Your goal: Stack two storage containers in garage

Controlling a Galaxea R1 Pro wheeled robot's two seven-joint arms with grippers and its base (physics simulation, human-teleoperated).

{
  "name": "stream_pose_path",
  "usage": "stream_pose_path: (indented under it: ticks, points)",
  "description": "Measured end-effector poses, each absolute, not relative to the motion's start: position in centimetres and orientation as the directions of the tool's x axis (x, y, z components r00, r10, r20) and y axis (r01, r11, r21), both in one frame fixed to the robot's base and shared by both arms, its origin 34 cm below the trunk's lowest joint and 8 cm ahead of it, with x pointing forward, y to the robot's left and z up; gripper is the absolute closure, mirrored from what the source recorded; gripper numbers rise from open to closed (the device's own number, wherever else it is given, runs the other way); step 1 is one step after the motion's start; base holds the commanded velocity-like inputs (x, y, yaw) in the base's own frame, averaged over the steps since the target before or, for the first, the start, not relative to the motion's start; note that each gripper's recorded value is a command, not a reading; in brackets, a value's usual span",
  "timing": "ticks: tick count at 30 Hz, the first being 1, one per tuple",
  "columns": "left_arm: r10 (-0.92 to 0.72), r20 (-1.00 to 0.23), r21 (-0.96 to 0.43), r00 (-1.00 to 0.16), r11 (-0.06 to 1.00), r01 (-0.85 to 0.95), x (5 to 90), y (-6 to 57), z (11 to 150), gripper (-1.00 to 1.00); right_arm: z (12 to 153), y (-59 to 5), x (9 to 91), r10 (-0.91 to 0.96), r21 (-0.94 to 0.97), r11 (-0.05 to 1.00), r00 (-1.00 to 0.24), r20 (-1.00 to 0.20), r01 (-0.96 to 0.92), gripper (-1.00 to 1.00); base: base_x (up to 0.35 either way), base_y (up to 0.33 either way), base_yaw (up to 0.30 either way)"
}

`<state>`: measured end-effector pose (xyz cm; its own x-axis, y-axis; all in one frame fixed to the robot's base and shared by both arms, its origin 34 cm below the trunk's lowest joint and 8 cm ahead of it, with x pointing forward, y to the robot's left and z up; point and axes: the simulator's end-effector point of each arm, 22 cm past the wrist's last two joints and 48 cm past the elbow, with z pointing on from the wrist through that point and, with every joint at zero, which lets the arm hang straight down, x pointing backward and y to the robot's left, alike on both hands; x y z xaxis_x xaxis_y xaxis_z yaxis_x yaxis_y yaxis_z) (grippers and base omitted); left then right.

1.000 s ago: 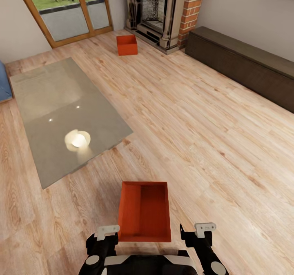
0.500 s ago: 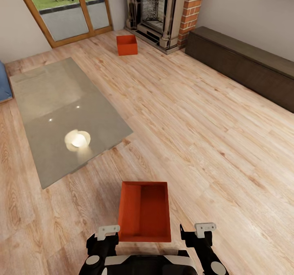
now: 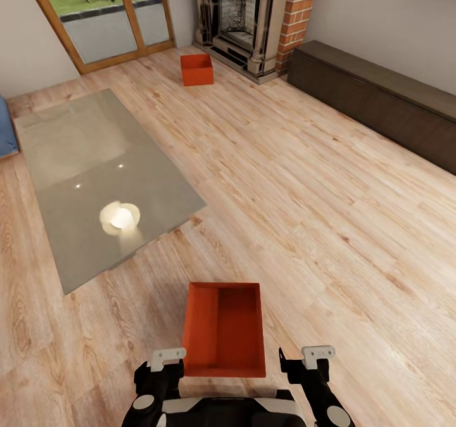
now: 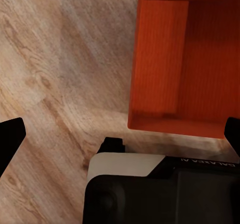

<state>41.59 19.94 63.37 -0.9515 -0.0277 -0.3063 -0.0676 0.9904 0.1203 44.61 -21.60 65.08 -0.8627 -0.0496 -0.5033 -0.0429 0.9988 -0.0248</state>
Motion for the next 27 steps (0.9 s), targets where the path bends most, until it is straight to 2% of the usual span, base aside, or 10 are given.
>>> stream_pose_path:
  ticks: [27]
  points:
    - [-0.029,-0.310,0.120,-0.950,0.990,-0.069,42.8,19.9,61.3,-1.00,62.9,-21.7,45.6,-0.048,-0.025,0.999,-0.862,-0.504,-0.041,-1.00,0.000,0.000,0.000]
